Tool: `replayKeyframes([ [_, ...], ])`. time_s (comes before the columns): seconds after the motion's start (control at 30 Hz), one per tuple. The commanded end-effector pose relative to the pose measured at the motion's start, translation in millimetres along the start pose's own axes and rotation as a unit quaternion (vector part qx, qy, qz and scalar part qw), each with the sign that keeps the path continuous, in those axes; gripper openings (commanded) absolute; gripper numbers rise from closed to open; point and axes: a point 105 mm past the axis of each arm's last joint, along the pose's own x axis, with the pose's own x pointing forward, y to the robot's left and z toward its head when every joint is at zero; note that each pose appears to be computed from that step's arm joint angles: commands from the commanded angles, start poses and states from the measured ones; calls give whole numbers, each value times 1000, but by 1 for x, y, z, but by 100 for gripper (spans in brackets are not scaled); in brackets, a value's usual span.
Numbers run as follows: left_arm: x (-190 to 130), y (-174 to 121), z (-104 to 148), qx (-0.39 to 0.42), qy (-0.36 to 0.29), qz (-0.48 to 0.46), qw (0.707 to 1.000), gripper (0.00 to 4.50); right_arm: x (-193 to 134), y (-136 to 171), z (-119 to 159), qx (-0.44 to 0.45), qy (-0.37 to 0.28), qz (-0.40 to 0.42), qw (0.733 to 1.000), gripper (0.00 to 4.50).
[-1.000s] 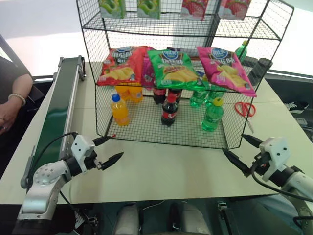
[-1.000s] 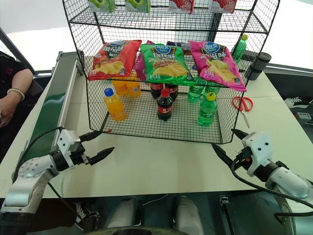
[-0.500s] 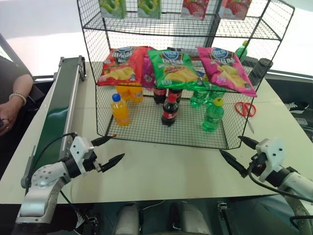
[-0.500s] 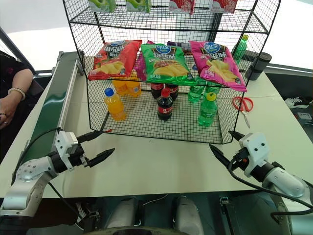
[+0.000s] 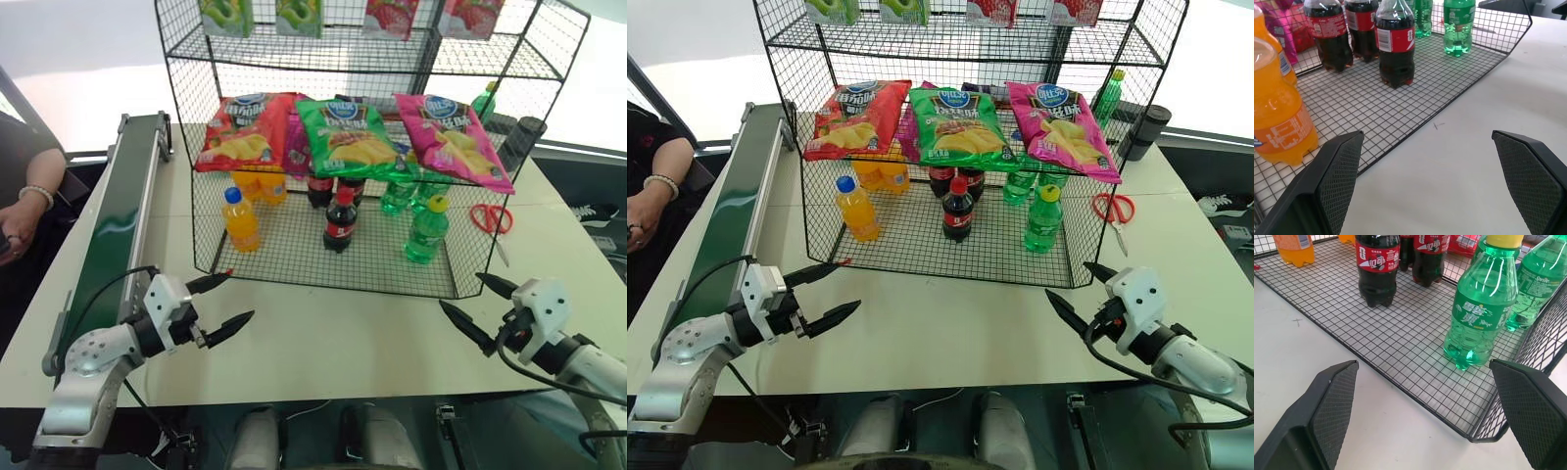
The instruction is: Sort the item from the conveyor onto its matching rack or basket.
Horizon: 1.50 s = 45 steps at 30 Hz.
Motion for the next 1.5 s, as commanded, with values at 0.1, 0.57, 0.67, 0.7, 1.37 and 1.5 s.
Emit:
replayKeyframes([
  [0.1, -1, -3, 7, 2, -12, 5, 1000, 450, -1, -2, 8, -19, -13, 4, 1000, 446],
  [0.57, -1, 8, 8, -25, -5, 51, 998, 450, 3, -4, 12, -19, -20, 2, 1000, 446],
  [0.67, -1, 9, 7, -23, -3, 57, 998, 450, 5, -3, 12, -18, -20, 3, 1000, 446],
  [0.7, 0, 9, 6, -21, -3, 59, 998, 450, 5, -3, 12, -18, -21, 4, 1000, 446],
  [1.37, 4, 8, 5, -19, -7, 58, 998, 450, 9, -2, 14, -17, -25, 3, 1000, 446],
  [1.5, 6, 9, 5, -18, -7, 61, 998, 450, 9, -2, 14, -18, -26, 2, 1000, 446],
])
